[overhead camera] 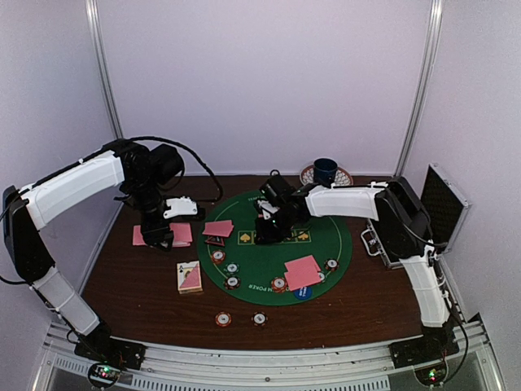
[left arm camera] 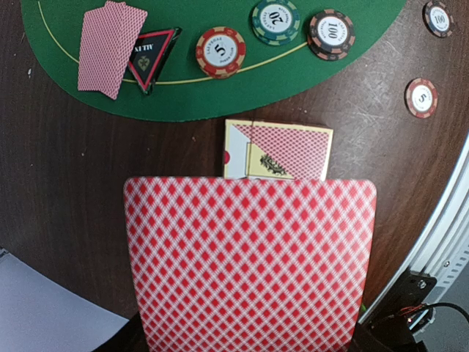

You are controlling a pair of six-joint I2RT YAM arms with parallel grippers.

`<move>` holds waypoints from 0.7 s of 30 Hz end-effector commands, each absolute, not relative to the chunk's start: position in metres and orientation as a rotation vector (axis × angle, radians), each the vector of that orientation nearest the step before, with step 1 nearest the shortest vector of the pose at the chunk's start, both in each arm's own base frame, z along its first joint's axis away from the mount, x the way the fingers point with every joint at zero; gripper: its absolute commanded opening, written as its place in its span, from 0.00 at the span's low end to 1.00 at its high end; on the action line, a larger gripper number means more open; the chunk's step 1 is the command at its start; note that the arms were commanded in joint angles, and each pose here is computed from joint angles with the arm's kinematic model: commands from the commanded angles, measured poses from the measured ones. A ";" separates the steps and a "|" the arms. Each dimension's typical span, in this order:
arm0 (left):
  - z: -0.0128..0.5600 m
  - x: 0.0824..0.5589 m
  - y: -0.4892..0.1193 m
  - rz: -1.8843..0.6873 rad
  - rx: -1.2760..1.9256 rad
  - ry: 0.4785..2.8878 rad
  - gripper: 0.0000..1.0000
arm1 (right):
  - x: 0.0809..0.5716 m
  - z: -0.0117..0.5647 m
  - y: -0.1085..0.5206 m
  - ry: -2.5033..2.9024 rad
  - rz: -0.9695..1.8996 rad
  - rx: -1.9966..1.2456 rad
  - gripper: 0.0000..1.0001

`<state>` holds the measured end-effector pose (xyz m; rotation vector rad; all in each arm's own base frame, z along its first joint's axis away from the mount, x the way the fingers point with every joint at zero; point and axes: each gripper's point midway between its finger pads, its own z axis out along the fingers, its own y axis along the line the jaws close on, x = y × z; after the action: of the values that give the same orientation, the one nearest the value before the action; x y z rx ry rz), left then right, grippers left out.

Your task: Distribute texas hold em gaming equipment

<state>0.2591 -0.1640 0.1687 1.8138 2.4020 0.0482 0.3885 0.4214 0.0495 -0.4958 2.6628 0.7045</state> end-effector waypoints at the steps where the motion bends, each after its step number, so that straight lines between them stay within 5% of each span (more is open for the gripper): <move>1: 0.178 0.257 -0.163 0.053 1.806 2.360 0.00 | 0.398 0.032 0.414 2.665 0.643 -0.448 0.16; 10: 0.180 0.257 -0.163 0.052 1.803 2.356 0.00 | 0.439 0.020 0.378 2.602 0.322 -0.416 0.00; 21: 0.181 0.257 -0.162 0.061 1.804 2.354 0.00 | 0.482 0.029 0.360 2.524 0.196 -0.361 0.00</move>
<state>0.2585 -0.1636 0.1714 1.8084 2.3942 0.0491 0.4638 0.3753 0.0319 -0.3848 2.5517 0.3177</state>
